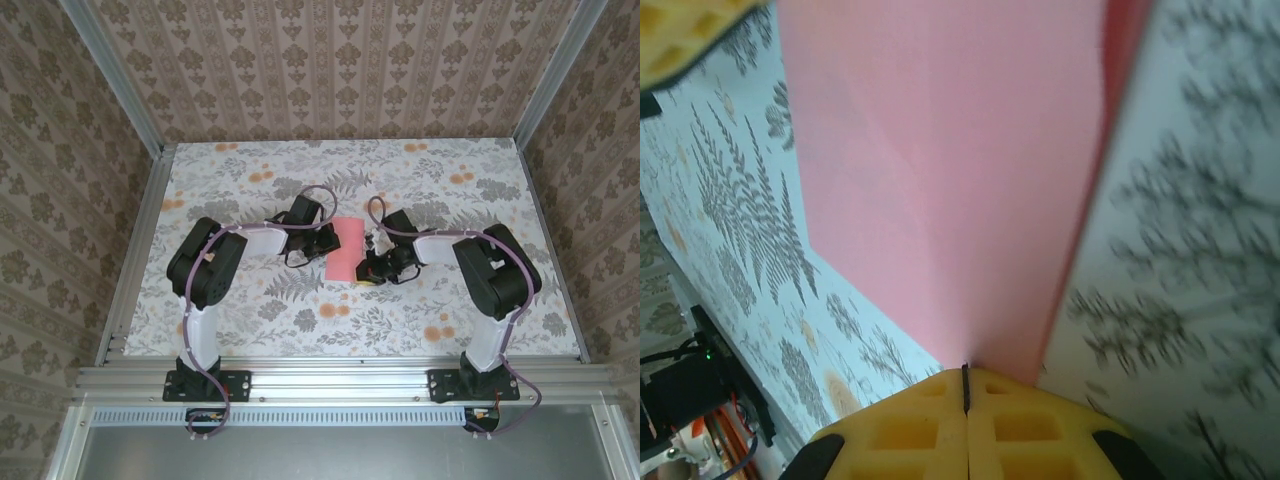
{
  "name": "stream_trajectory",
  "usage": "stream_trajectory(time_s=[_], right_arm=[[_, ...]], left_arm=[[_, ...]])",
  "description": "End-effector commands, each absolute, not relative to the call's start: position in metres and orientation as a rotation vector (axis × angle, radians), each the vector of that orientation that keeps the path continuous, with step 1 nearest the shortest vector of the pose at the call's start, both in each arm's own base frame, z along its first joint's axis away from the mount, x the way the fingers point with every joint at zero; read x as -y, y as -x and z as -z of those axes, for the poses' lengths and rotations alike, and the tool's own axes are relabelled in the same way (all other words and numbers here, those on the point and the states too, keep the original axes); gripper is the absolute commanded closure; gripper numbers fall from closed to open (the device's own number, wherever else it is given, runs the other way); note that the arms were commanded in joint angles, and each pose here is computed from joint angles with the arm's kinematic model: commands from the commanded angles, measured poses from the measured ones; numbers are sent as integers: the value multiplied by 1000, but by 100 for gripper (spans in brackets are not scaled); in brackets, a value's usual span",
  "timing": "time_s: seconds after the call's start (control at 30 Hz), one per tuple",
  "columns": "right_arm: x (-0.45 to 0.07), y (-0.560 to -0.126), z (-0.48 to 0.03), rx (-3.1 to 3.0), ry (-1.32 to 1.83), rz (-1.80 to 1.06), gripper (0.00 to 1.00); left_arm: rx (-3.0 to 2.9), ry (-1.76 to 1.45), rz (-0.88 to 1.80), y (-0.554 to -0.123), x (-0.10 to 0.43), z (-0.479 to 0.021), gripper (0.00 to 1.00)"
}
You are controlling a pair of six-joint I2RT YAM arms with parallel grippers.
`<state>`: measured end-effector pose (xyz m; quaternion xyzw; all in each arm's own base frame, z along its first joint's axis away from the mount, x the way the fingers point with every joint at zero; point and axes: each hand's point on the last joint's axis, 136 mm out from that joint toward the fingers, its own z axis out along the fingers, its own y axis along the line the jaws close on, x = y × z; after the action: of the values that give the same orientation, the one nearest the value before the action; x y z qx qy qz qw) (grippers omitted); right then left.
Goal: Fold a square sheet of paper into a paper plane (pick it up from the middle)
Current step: Fold the triangle a second time at the center of the table.
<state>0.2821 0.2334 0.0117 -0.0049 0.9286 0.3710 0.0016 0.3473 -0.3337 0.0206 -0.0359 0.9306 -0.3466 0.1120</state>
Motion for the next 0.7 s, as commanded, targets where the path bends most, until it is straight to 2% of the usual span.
stream_trajectory(time_s=[0.0, 0.2, 0.4, 0.53, 0.67], right_arm=[[-222, -261, -14, -2998, -79, -1149, 93], [-248, -313, -56, -2839, -8, -1195, 93], [-262, -346, -35, -2864, -50, -1136, 93], [-265, -349, -21, -2914, -51, -1104, 93], [-254, -334, -1, -2987, -72, -1050, 93]], left_arm=[[-2923, 209, 761, -322, 292, 41, 100], [-2921, 192, 769, -322, 296, 40, 100], [-2924, 195, 770, -321, 297, 40, 100], [-2928, 195, 770, -321, 298, 40, 100], [-2934, 199, 752, -321, 296, 41, 100]])
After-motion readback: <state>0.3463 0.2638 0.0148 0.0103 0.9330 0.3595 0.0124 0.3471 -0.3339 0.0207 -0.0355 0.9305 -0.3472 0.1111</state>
